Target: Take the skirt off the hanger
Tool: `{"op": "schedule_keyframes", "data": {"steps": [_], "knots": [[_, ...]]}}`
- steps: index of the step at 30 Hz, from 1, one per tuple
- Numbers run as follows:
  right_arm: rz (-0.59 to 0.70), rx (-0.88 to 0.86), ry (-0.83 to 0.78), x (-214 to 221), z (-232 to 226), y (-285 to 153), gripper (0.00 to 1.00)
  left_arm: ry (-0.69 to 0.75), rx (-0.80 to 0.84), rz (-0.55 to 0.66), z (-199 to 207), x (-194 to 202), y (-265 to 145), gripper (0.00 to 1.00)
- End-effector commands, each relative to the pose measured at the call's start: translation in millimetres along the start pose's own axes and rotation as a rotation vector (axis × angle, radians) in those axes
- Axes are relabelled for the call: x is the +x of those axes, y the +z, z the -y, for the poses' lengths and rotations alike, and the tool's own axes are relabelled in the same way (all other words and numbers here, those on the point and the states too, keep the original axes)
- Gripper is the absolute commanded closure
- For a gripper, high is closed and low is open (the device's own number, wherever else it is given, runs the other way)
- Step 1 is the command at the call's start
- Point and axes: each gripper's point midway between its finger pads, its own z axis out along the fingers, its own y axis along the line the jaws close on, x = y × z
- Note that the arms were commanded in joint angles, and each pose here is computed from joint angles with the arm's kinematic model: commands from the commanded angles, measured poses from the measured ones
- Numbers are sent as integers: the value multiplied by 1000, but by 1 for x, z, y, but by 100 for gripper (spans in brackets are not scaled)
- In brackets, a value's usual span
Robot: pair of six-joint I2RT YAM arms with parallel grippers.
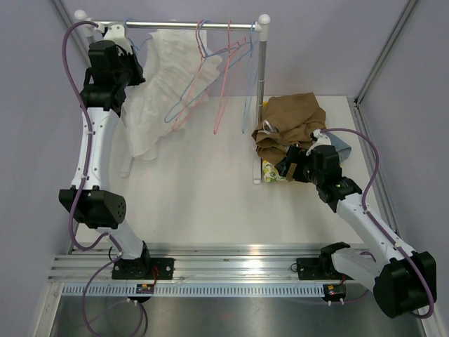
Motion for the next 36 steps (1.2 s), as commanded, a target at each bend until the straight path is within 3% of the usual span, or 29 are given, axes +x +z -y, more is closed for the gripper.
{"op": "schedule_keyframes", "data": {"steps": [1,2,3,8,17,24,25,26,29,30,32,36], "knots": [[52,-24,8,-17,-9,-7,1,-20,49,96,11,-30,-25,83],[51,-27,8,-18,-10,-8,0,-20,43,110,10,-36,-30,87],[57,-35,8,-19,-13,-10,0,-20,40,120,10,-40,-34,99],[101,-44,14,-37,-21,-25,0,-39,53,175,15,-70,-60,100],[303,-183,-80,-118,-75,-106,1,-76,154,268,40,-113,-136,100],[322,-509,-166,-159,-179,-164,0,-106,204,252,59,-92,-163,100],[350,-448,-189,-165,-181,-162,1,-109,222,247,67,-85,-165,100],[325,-531,-246,-155,-224,-173,0,-112,218,243,69,-80,-165,100],[297,-407,-350,-142,-260,-148,1,-128,201,237,76,-71,-164,100],[316,-473,-365,-142,-293,-172,0,-141,204,228,78,-68,-163,100],[305,-400,-421,-124,-319,-154,0,-157,152,232,74,-70,-163,100],[314,-484,-434,-97,-388,-166,1,-182,29,250,63,-74,-164,100]]}}
